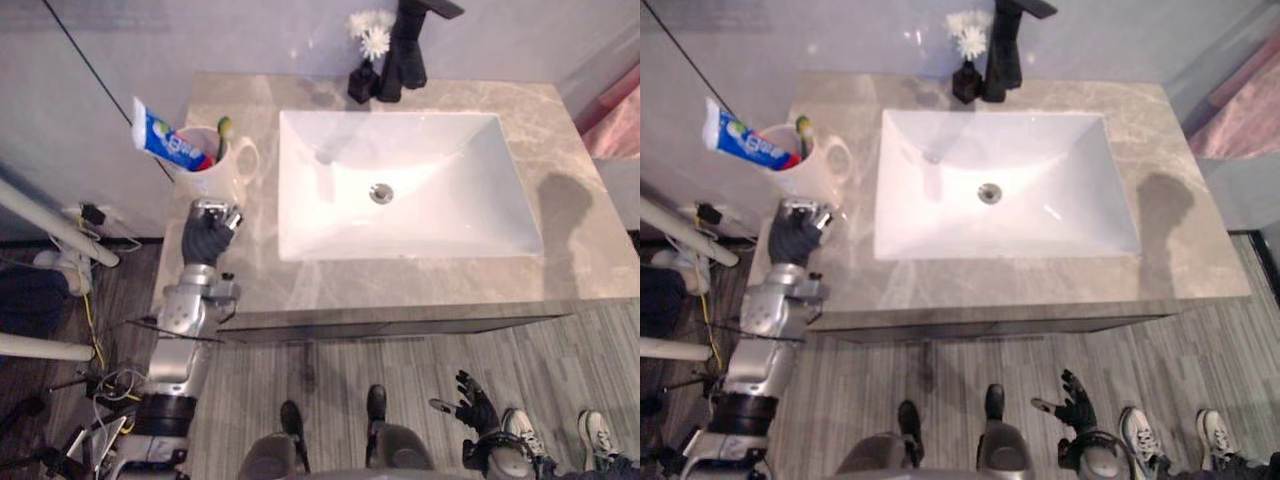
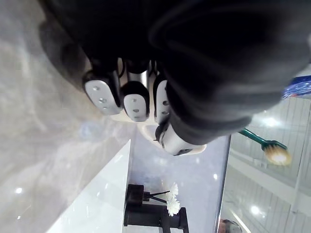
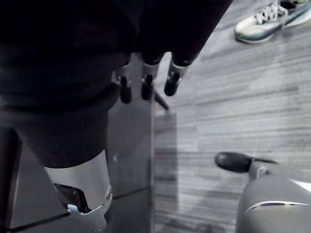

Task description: Organize washtable

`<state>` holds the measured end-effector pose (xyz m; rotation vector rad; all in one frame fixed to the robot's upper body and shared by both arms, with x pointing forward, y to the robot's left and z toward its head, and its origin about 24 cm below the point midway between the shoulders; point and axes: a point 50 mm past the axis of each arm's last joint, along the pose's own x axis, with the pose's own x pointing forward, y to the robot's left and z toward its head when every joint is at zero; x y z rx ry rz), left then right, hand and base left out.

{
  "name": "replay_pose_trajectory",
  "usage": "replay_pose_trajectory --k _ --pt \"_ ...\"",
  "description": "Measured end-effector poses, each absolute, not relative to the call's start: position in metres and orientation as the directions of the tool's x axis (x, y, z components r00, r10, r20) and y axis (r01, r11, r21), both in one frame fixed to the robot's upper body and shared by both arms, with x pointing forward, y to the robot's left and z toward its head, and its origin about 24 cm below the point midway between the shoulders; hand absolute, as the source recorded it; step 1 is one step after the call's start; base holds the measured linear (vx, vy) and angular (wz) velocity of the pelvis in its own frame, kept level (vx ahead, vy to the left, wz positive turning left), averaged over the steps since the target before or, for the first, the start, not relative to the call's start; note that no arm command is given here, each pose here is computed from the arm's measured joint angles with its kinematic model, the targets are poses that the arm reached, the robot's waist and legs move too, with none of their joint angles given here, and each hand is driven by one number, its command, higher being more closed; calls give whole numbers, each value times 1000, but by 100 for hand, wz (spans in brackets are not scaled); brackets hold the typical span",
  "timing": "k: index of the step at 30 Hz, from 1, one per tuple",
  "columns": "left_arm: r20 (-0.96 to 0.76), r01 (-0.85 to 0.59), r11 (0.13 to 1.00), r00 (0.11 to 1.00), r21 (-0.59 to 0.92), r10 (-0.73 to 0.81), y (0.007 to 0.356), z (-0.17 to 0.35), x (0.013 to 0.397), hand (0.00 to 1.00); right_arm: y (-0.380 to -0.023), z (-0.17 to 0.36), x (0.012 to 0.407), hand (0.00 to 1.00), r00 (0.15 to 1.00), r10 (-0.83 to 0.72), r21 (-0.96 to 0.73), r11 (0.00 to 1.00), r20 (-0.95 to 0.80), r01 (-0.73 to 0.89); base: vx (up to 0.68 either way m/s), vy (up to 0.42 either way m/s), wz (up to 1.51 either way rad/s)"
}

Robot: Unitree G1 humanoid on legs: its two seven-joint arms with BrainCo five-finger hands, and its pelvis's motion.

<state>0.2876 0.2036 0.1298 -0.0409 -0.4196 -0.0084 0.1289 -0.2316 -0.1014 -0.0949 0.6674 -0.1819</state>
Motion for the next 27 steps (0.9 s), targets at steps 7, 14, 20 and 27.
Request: replay_pose_trajectory --k 7,14,20,27 --pt "479 -21 1000 877 -7 22 208 160 307 100 -230 -96 143 0 796 -190 -140 981 -575 133 -53 4 -1" --pt "538 -86 996 839 -2 74 222 188 319 100 -228 -93 153 0 812 -185 -137 982 -553 131 -58 10 -8" --pt "551 -116 993 828 -22 109 230 199 325 100 -227 -91 158 0 818 -193 -138 980 -542 140 -86 14 -9" --pt "570 -166 985 806 -41 160 249 213 326 100 -227 -91 158 0 818 -194 -138 980 -542 140 -69 -12 -7"
